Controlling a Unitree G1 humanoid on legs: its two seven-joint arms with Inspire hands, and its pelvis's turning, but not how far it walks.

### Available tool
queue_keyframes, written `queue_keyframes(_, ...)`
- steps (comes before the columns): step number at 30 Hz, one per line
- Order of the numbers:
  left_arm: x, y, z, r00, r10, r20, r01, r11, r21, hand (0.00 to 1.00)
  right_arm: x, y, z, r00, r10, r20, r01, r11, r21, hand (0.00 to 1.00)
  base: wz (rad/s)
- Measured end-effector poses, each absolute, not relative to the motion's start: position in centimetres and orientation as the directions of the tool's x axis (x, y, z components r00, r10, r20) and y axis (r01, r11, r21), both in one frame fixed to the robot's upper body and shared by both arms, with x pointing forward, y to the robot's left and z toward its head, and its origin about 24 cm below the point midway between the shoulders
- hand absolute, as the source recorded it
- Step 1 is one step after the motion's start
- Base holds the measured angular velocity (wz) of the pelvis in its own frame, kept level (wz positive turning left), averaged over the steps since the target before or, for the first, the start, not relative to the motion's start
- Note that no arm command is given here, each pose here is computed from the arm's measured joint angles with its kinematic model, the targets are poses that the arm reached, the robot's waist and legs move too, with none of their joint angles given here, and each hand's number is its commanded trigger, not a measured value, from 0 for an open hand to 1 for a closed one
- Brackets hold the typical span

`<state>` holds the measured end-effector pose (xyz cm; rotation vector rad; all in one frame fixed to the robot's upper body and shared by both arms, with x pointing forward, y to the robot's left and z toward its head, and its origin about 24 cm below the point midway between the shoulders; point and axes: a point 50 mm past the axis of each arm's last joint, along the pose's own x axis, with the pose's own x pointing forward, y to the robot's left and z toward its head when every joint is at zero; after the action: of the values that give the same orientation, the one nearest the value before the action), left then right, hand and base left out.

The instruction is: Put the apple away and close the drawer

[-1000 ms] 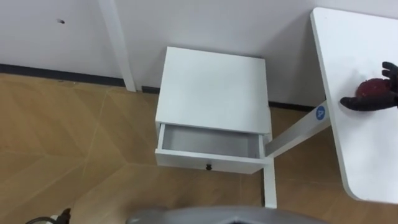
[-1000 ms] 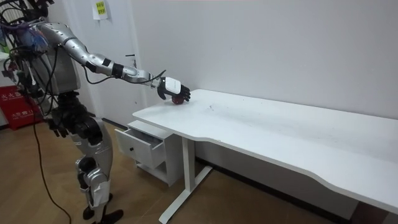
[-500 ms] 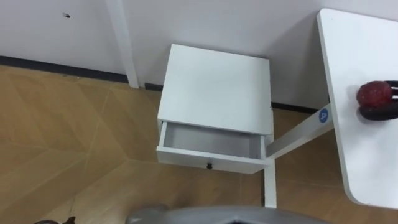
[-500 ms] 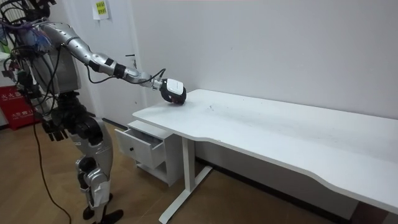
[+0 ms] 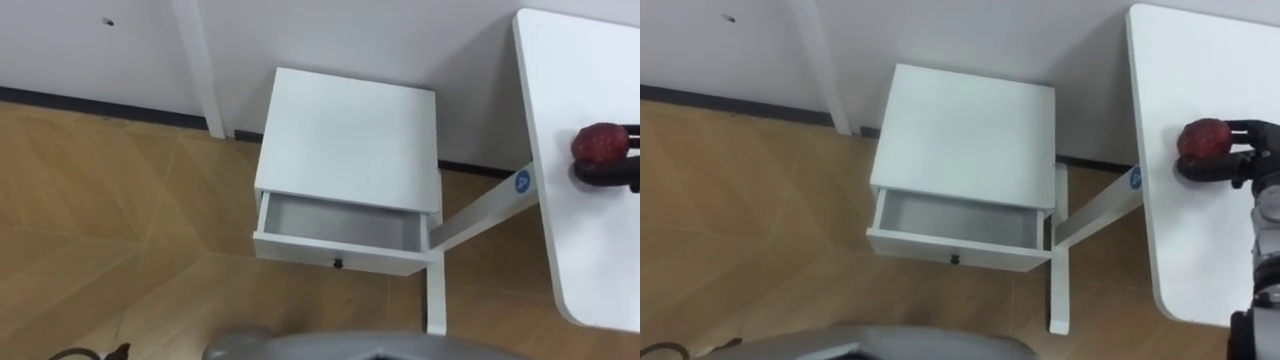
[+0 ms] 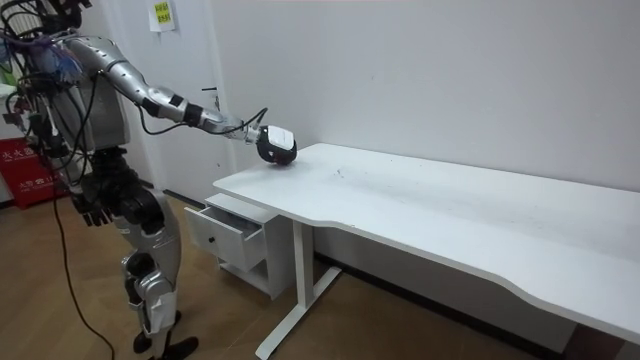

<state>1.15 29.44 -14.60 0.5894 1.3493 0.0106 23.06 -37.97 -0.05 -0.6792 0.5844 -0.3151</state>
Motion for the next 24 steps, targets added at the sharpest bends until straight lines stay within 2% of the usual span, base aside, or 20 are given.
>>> queue_keyframes(3, 1.9, 29.3, -14.6, 0.268, 0.33, -0.905, 0.331, 0.851, 0.408, 0.0, 24.3, -35.9, 0.4, 0.854, -0.368, -0.368, 0.021, 0.731, -0.682, 1.0, 0.0)
queue_keyframes(5, 3.0, 29.0, -14.5, 0.307, 0.319, -0.896, 0.34, 0.843, 0.417, 0.0, 25.6, -33.0, 1.3, 0.916, -0.238, -0.324, -0.064, 0.71, -0.701, 1.0, -0.03)
queue_keyframes(9, 4.2, 28.6, -14.4, 0.351, 0.305, -0.885, 0.358, 0.83, 0.428, 0.0, 26.1, -28.3, 2.4, 0.962, -0.022, -0.272, -0.19, 0.662, -0.725, 1.0, 0.01)
queue_keyframes(12, 4.3, 28.4, -14.5, 0.356, 0.297, -0.886, 0.377, 0.822, 0.427, 0.0, 26.4, -26.2, 3.0, 0.965, 0.074, -0.25, -0.242, 0.614, -0.751, 1.0, 0.01)
queue_keyframes(17, 4.7, 28.0, -14.6, 0.364, 0.284, -0.887, 0.389, 0.819, 0.422, 0.0, 26.8, -23.2, 3.6, 0.961, 0.177, -0.212, -0.276, 0.617, -0.737, 1.0, 0.01)
queue_keyframes(24, 5.9, 27.2, -14.7, 0.396, 0.269, -0.878, 0.411, 0.803, 0.432, 0.0, 26.5, -21.5, 2.5, 0.931, 0.248, -0.267, -0.364, 0.598, -0.714, 1.0, -0.04)
